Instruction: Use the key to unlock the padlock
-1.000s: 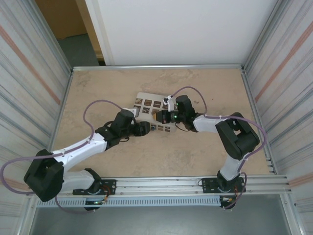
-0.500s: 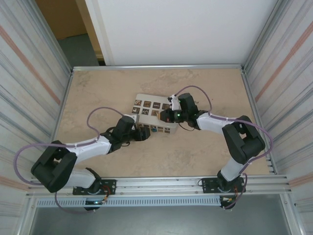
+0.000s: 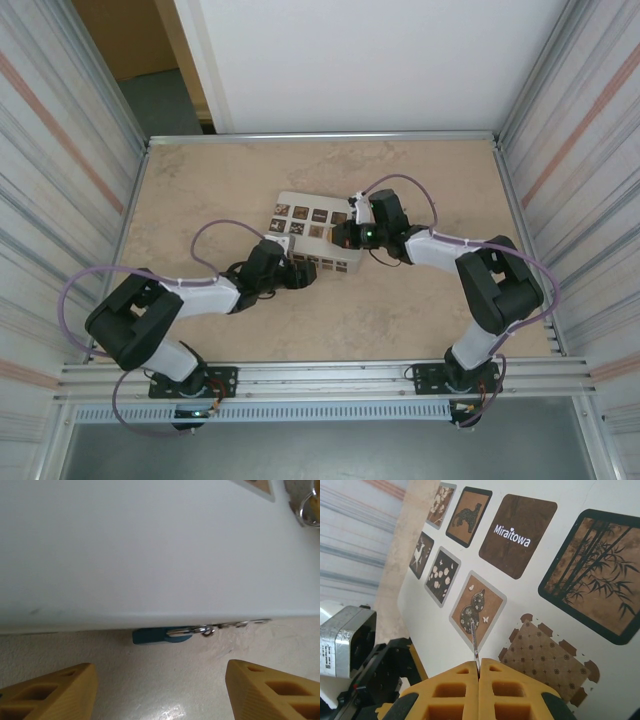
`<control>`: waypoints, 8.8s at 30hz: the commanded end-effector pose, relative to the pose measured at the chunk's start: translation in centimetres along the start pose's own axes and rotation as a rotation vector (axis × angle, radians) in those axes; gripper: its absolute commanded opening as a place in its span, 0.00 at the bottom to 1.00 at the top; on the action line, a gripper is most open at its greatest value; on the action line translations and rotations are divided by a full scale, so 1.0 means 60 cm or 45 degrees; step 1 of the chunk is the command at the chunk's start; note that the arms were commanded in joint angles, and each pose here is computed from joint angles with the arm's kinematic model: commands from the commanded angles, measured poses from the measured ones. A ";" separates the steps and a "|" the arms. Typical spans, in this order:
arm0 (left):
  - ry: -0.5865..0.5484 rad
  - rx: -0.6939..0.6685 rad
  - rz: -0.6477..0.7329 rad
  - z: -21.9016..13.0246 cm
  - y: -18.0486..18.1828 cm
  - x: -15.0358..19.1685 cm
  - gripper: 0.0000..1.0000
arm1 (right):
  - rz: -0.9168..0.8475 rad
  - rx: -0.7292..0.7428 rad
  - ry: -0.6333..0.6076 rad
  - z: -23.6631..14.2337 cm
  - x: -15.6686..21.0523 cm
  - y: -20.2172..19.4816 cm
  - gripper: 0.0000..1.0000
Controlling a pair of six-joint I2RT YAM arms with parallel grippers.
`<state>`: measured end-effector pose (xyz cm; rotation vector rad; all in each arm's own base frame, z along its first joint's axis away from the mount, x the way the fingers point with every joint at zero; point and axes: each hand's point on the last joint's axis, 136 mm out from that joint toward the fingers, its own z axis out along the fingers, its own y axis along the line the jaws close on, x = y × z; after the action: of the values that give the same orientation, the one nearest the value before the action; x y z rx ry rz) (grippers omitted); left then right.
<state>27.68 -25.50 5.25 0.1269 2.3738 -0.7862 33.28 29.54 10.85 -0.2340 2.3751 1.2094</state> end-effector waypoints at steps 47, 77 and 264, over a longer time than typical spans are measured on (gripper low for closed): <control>-0.077 0.000 0.002 0.053 -0.012 -0.023 0.37 | 0.078 0.074 0.110 0.025 0.081 -0.008 0.00; -0.011 0.162 -0.217 -0.044 -0.100 -0.068 0.15 | -0.556 0.247 -0.152 -0.143 0.100 0.034 0.00; 0.228 0.253 -0.505 -0.072 -0.135 -0.055 0.09 | -0.984 0.140 -0.401 -0.037 0.027 0.145 0.00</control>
<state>26.80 -28.13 12.17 -0.2719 2.5442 -1.1320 25.78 31.34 11.43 -0.8349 2.0165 0.6761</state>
